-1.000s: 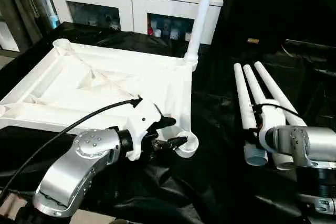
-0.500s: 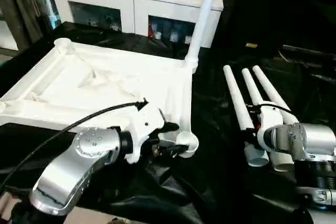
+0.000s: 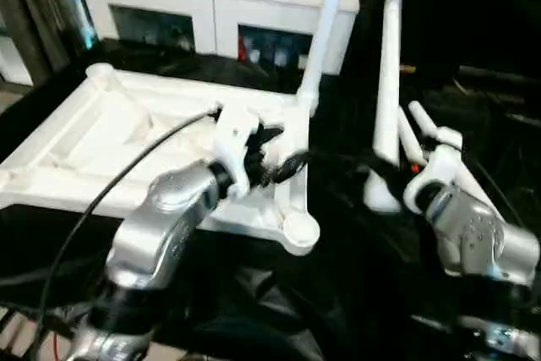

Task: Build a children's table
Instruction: Pick table leg

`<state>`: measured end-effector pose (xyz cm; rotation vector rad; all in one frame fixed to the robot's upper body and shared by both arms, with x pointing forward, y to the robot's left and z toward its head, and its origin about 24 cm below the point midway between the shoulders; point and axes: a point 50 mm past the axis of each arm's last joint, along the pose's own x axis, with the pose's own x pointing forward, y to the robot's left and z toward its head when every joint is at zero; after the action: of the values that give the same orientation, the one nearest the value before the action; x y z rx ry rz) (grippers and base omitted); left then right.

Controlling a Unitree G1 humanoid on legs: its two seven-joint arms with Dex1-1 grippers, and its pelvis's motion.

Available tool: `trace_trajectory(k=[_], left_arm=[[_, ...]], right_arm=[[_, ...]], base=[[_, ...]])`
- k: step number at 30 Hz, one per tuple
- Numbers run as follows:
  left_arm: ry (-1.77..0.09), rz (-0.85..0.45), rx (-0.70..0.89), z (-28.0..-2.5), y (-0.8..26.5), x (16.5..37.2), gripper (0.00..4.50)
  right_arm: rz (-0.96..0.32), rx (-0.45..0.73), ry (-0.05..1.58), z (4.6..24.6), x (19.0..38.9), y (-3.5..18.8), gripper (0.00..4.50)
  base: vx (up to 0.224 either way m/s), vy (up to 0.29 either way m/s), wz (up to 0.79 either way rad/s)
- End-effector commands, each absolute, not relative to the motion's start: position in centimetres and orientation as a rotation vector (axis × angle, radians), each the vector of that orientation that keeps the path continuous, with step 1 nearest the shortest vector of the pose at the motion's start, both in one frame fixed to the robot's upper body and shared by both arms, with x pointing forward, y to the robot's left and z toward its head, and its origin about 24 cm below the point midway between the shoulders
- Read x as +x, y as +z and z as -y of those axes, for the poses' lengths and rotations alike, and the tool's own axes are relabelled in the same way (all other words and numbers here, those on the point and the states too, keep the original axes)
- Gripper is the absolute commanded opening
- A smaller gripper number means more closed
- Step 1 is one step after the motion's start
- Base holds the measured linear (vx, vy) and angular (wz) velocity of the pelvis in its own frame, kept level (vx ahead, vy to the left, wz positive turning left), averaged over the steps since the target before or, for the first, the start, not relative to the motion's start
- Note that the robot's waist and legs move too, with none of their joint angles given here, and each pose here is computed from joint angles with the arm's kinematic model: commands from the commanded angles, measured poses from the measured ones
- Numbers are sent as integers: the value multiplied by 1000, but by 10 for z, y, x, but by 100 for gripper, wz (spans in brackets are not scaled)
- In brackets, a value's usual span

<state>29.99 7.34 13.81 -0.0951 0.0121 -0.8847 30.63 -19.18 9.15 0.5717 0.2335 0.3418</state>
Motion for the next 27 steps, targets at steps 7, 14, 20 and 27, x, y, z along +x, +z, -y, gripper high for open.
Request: trace_trajectory(k=[7, 14, 20, 27], left_arm=[[-1044, 3, -469, -46, 175, 308, 450], [-1108, -50, -537, -34, 177, 306, 450], [-1043, -74, -549, -35, 176, 311, 450], [-962, -71, -583, -46, 180, 320, 382]], right_arm=[[-51, 586, 780, 157, 282, 122, 188], [-77, 530, 967, 132, 270, 119, 188], [-105, 484, 1074, 122, 262, 117, 188], [-97, 461, 1081, 121, 266, 117, 188]], base=[[0, 0, 0], [0, 0, 0], [0, 0, 0], [0, 0, 0]])
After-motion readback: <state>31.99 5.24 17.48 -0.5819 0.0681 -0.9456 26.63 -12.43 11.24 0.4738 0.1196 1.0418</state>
